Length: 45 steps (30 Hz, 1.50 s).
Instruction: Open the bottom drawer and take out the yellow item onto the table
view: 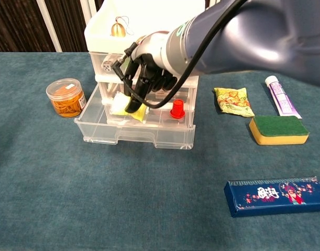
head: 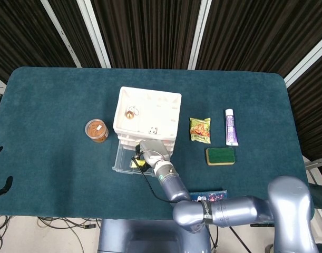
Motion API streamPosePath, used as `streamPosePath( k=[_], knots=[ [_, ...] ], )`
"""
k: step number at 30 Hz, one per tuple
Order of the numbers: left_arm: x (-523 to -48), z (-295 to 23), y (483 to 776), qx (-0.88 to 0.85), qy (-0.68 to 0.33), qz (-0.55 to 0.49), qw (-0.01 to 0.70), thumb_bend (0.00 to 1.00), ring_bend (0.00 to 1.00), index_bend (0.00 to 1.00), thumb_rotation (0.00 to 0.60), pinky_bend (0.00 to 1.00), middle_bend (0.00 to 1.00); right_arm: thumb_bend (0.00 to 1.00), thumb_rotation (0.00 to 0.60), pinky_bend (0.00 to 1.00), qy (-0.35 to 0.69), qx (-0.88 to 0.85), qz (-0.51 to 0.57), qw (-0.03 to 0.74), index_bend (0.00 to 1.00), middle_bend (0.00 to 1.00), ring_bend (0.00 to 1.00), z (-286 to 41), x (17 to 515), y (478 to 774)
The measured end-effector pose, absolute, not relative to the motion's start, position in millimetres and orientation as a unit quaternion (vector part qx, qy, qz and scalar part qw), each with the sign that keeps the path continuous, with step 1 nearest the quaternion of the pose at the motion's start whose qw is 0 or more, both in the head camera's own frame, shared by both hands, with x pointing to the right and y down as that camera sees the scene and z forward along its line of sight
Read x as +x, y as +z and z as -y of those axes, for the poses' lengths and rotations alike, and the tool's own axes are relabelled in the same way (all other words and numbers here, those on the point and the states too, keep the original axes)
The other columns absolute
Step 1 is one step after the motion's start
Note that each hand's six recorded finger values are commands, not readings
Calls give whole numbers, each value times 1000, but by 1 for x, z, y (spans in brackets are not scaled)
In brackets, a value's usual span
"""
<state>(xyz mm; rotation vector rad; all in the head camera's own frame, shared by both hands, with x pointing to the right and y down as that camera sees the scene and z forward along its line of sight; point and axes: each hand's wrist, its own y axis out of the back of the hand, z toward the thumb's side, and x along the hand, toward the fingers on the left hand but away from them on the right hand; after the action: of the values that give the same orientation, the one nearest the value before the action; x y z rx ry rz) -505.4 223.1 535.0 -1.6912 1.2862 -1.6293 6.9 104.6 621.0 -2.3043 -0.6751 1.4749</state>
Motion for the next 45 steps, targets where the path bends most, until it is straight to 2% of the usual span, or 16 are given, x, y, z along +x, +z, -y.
streamPosePath(
  k=[11,16,21,26,33,39,43,45],
  knots=[
    [-505,-223,534,-614,-593,-467,233,407,0,46,600,0,0,484,600,1000,495,-813,262,161,623,1000,1000,-96,45,581],
    [-504,-223,534,-614,-593,-466,234,406,0,46,600,0,0,484,600,1000,500,-801,288,158,624,1000,1000,-91,84,569],
    [-504,-223,534,-613,-594,-466,233,407,0,46,600,0,0,484,600,1000,523,-782,303,153,623,1000,1000,-92,132,570],
    [-503,-223,534,-613,-593,-466,234,407,0,46,600,0,0,483,600,1000,555,-765,292,144,623,1000,1000,-105,167,586],
    [-503,-223,535,-614,-594,-465,233,408,0,46,600,0,0,455,600,1000,602,-738,278,128,623,1000,1000,-118,203,629],
    [-504,-223,535,-614,-595,-464,231,413,0,46,600,0,0,420,600,1000,626,-724,266,114,623,1000,1000,-127,205,669],
    [-504,-223,535,-615,-595,-463,231,413,0,46,600,0,0,401,600,1000,639,-719,249,111,620,1000,1000,-133,202,682],
    [-504,-223,535,-615,-594,-463,231,413,0,46,600,0,0,343,600,1000,644,-718,241,109,584,1000,1000,-135,201,685]
  ],
)
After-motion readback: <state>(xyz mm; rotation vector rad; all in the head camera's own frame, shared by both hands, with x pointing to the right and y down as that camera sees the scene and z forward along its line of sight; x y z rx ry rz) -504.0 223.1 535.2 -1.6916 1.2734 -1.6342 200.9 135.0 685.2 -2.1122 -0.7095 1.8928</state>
